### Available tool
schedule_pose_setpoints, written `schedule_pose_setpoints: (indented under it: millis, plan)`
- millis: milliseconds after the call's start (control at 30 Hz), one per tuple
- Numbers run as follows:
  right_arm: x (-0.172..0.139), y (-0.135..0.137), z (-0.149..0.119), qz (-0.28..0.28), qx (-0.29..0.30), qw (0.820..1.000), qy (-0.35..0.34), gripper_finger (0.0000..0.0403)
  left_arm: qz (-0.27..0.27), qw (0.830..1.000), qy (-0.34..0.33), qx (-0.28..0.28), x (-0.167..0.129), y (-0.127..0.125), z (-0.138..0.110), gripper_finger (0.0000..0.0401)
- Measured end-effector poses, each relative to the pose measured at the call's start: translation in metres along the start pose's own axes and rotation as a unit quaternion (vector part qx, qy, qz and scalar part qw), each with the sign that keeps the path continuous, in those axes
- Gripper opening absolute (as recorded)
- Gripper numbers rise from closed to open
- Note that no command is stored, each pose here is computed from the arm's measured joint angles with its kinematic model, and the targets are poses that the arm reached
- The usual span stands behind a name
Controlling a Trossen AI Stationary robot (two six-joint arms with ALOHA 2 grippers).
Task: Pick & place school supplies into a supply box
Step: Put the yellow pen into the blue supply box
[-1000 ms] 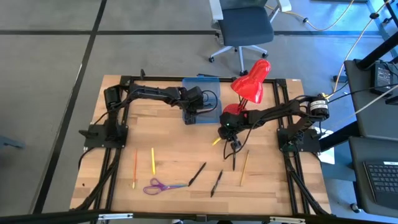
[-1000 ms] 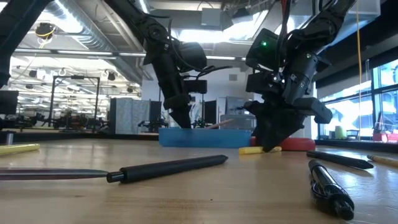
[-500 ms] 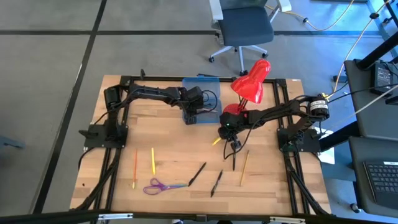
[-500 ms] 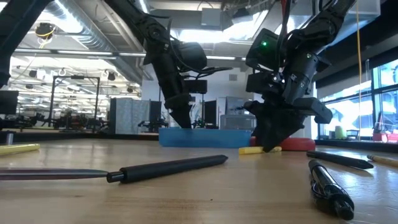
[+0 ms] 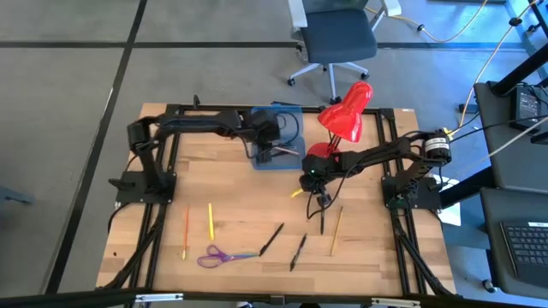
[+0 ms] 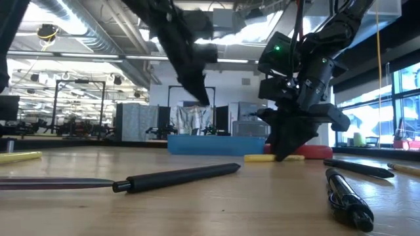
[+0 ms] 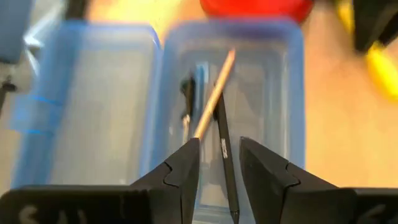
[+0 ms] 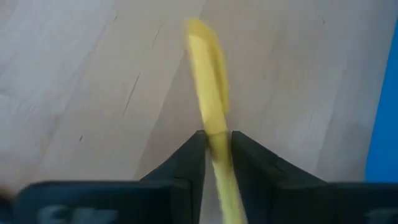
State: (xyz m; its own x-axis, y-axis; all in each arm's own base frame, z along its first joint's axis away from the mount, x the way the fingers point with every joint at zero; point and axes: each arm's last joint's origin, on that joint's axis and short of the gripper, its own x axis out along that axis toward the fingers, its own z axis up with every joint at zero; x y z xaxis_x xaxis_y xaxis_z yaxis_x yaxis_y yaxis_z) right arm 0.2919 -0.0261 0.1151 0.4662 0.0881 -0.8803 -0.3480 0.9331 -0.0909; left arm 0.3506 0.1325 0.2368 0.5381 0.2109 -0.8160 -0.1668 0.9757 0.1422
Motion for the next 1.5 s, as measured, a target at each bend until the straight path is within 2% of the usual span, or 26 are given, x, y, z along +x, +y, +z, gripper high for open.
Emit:
schedule_pose_setpoints:
  millis: [200, 367, 533, 700, 833, 1067, 1200, 1300, 1400, 1500]
  plan:
    - [0.001, 0.0, 0.0, -0.001, -0.001, 1.0, 0.0, 0.0041, -0.004, 0.999, 0.004, -0.042, -0.043, -0.005, -0.003, 0.0105]
    - [0.001, -0.001, 0.002, -0.005, 0.001, 1.0, -0.002, 0.0043, -0.02, 0.995, 0.051, -0.081, -0.068, -0.019, -0.013, 0.0109]
    - [-0.003, -0.007, 0.015, -0.011, 0.012, 1.0, -0.003, 0.0043, -0.031, 0.989, 0.088, -0.118, -0.083, -0.036, -0.02, 0.0106]
    - [-0.015, -0.024, 0.036, -0.035, 0.017, 0.999, -0.03, 0.0043, -0.043, 0.983, 0.125, -0.126, -0.084, -0.057, -0.025, 0.0103]
    - [-0.026, -0.04, 0.049, -0.051, 0.027, 0.997, -0.049, 0.0043, -0.054, 0.981, 0.152, -0.109, -0.077, -0.079, -0.037, 0.0104]
    - [-0.049, -0.082, 0.066, -0.194, 0.052, 0.975, -0.098, 0.0044, -0.058, 0.971, 0.195, -0.123, -0.063, -0.112, -0.062, 0.0106]
    - [-0.058, -0.103, 0.062, -0.226, 0.093, 0.961, -0.126, 0.0044, -0.056, 0.967, 0.211, -0.133, -0.061, -0.124, -0.071, 0.0102]
    - [-0.058, -0.113, 0.052, -0.239, 0.112, 0.956, -0.129, 0.0045, -0.049, 0.961, 0.22, -0.162, -0.06, -0.13, -0.075, 0.01]
    - [-0.052, -0.12, 0.044, -0.233, 0.133, 0.955, -0.123, 0.0045, -0.041, 0.953, 0.223, -0.201, -0.061, -0.135, -0.076, 0.01]
    - [-0.038, -0.125, 0.04, -0.214, 0.145, 0.958, -0.128, 0.0045, -0.041, 0.954, 0.222, -0.199, -0.062, -0.14, -0.077, 0.0099]
